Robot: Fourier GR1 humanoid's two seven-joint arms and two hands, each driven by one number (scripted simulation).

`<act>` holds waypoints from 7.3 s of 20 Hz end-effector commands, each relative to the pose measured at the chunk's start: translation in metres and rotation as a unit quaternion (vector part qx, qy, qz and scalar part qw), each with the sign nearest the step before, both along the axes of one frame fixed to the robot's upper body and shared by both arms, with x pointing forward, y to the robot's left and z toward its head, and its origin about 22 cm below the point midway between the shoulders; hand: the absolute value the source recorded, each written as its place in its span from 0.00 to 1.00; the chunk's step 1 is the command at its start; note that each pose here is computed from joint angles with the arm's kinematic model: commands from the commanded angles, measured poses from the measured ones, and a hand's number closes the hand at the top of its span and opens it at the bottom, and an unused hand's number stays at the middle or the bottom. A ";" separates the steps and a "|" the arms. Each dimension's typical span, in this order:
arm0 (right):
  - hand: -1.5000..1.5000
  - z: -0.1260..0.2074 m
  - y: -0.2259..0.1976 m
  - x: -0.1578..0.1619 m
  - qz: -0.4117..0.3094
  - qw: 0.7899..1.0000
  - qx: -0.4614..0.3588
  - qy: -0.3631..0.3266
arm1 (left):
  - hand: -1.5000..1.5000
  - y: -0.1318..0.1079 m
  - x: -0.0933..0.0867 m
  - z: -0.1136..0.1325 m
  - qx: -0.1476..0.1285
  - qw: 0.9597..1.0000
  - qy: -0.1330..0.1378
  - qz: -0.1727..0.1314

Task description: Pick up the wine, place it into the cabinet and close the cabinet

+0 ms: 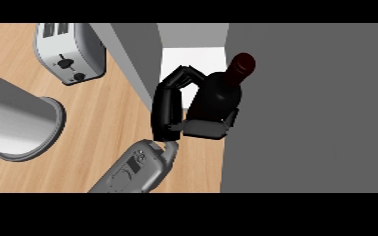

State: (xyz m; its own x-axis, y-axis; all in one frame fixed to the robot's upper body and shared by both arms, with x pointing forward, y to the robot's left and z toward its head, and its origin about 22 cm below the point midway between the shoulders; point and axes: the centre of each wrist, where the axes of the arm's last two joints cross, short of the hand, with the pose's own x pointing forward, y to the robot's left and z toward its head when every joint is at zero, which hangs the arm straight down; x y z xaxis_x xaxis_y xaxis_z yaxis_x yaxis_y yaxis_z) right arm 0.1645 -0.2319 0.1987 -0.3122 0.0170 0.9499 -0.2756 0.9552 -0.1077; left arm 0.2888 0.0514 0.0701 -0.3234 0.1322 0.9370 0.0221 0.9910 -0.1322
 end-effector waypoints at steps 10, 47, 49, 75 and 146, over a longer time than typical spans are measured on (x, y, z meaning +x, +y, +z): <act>0.00 0.011 -0.009 -0.037 0.017 0.999 0.014 -0.026 | 1.00 0.011 0.016 -0.047 0.047 0.997 -0.015 0.051; 0.00 0.002 0.006 -0.029 0.030 0.999 0.029 -0.024 | 1.00 0.037 0.127 -0.028 0.078 0.990 -0.009 0.115; 0.00 0.003 -0.005 -0.023 0.028 0.999 0.021 -0.032 | 1.00 0.050 0.136 -0.024 0.077 0.990 -0.011 0.116; 0.00 -0.004 -0.003 -0.015 0.045 0.998 0.032 -0.027 | 1.00 0.059 0.137 -0.051 0.011 0.990 0.045 0.136; 0.00 0.017 0.021 -0.009 0.048 0.998 0.032 -0.014 | 0.00 0.027 0.053 -0.106 -0.027 0.998 0.038 0.042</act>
